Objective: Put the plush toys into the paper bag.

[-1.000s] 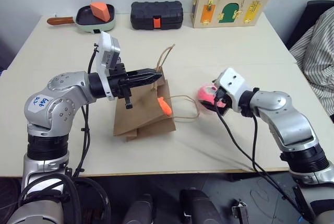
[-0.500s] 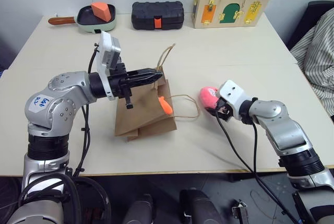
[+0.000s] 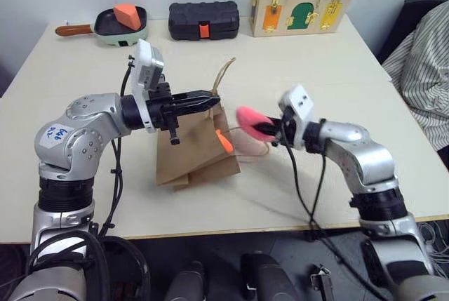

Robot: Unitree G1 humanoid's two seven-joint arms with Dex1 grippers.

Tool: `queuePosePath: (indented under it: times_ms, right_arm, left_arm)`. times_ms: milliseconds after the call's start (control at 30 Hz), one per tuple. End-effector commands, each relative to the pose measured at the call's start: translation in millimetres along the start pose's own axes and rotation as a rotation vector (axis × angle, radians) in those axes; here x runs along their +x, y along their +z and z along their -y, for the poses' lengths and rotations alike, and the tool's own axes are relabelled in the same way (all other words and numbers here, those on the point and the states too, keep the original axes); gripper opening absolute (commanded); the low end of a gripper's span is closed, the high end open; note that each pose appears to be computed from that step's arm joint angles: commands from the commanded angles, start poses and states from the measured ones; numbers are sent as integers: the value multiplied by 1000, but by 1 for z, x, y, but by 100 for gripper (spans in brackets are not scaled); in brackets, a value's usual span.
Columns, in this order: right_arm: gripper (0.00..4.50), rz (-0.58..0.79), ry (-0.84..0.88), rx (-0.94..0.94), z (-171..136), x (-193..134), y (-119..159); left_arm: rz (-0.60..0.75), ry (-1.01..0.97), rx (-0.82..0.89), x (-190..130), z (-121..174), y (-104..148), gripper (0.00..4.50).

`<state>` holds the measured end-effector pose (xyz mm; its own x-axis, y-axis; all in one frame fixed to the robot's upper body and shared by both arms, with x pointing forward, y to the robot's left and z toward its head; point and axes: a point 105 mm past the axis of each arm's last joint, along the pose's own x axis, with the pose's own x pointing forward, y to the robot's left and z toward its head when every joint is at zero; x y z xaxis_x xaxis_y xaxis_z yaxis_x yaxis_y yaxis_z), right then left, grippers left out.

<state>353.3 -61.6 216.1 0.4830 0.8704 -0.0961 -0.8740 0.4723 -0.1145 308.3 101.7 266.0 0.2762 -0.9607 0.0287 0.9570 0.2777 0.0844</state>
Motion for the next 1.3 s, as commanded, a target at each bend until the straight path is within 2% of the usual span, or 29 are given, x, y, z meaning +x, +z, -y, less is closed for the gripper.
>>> queuePosePath:
  times_ms: [33, 233, 367, 567, 733, 900, 1133, 1300]
  right_arm:
    - [4, 61, 155, -36, -29, 22, 24]
    - [4, 9, 364, -23, -60, 43, 15]
    - [4, -27, 461, -30, -70, 44, 10]
    - [4, -43, 512, -38, -71, 37, 10]
    - [4, -16, 409, -35, -49, 29, 14]
    - [4, -18, 308, -57, -40, 33, 0]
    - [4, 58, 302, -125, -58, 39, -5]
    - [4, 57, 361, -201, -82, 68, -15]
  left_arm:
    - [14, -20, 39, -1, 4, 10, 0]
    - [11, -14, 38, -2, 4, 10, 0]
    - [7, -5, 38, -3, 4, 9, 0]
    - [6, 15, 45, -6, 1, 9, 0]
    - [-10, 50, 83, -3, -12, 8, 0]
    - [-14, 24, 106, 8, -20, 9, 0]
    - [-59, 11, 93, 3, -19, -8, 0]
    - [-74, 37, 67, -4, -17, -19, 0]
